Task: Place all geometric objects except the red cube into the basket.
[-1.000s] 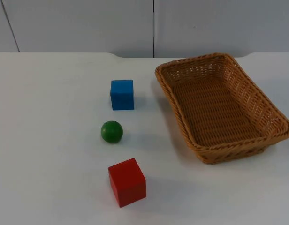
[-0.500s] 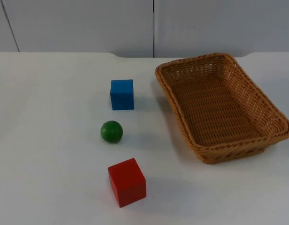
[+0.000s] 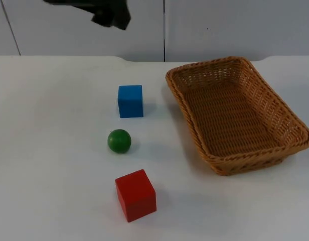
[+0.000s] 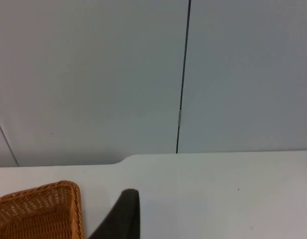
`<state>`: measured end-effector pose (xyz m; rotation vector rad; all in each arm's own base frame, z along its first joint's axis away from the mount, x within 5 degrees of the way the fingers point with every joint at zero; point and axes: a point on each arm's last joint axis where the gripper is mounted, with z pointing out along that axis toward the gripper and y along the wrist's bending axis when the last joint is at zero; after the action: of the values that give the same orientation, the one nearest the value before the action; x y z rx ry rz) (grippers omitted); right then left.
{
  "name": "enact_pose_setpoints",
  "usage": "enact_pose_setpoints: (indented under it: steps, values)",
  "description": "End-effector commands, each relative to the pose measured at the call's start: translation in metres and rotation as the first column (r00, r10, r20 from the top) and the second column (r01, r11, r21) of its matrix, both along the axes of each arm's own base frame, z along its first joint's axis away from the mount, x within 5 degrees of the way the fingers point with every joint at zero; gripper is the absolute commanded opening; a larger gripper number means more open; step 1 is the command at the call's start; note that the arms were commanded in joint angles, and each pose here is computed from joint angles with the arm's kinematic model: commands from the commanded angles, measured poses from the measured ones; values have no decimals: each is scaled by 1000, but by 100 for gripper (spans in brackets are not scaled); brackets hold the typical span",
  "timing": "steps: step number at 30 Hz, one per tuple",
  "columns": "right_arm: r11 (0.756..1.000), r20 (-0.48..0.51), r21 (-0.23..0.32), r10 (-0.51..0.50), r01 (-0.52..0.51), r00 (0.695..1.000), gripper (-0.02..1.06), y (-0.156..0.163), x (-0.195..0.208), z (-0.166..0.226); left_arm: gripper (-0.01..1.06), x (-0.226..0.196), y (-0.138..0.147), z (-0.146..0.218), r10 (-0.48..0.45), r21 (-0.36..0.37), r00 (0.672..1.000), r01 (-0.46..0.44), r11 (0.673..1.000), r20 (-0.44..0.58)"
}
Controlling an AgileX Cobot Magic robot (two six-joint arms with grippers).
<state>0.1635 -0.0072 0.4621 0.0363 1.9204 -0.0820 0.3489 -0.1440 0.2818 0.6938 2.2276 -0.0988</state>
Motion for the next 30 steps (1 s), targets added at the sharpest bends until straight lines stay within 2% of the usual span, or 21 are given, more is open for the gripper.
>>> enact_pose_setpoints:
  steps: [1, 3, 4, 5, 7, 8, 9, 11, 14, 17, 21, 24, 30]
  values:
    - [1000, -1, -13, -6, 6, 1000, 105, -1, -2, 2, 105, 7, -7, -2, 5, -17, 1000, -6, 1000, -27]
    - [1000, -5, -24, -2, 2, 1000, 105, -1, -2, 2, 105, 16, -11, -14, 4, 22, 992, -2, 1000, -123]
    - [1000, -5, -24, -2, 2, 1000, 105, -1, -2, 2, 105, 15, -10, -31, -2, 77, 972, 20, 997, -235]
    - [1000, -5, -24, -2, 2, 1000, 105, -1, -2, 2, 105, 15, -10, -31, -2, 77, 972, 20, 997, -235]
    - [1000, -5, -26, -2, 1, 1000, 105, -1, -2, 2, 105, 11, -10, -55, 2, 125, 927, 49, 991, -374]
    - [1000, -2, -26, -1, 1, 1000, 105, -1, -2, 2, 105, 8, -11, -64, 1, 115, 909, 52, 992, -416]
    - [1000, -2, -26, -1, 1, 1000, 105, -1, -2, 2, 105, 8, -11, -64, 1, 115, 909, 52, 992, -416]
    - [999, 2, -42, 5, -5, 1000, 105, -1, -2, 3, 105, 2, -15, -85, -23, 69, 906, 58, 996, -422]
    - [999, 2, -51, 8, -8, 1000, 105, -1, -2, 3, 105, -3, -18, -99, -30, 86, 911, 72, 994, -411]
    - [999, 8, -51, 9, -9, 1000, 105, -1, -1, 3, 105, -4, -17, -113, -12, 81, 915, 49, 996, -402]
    - [999, 17, -52, 10, -9, 1000, 105, -1, -1, 4, 105, -2, -18, -123, 1, 82, 910, 36, 996, -415]
    - [999, 18, -52, 10, -9, 1000, 105, -1, -1, 4, 105, 2, -19, -135, 36, 72, 904, -6, 997, -426]
    - [999, 17, -50, 9, -8, 1000, 105, -1, -1, 4, 105, 4, -20, -154, 45, 86, 890, -7, 996, -454]
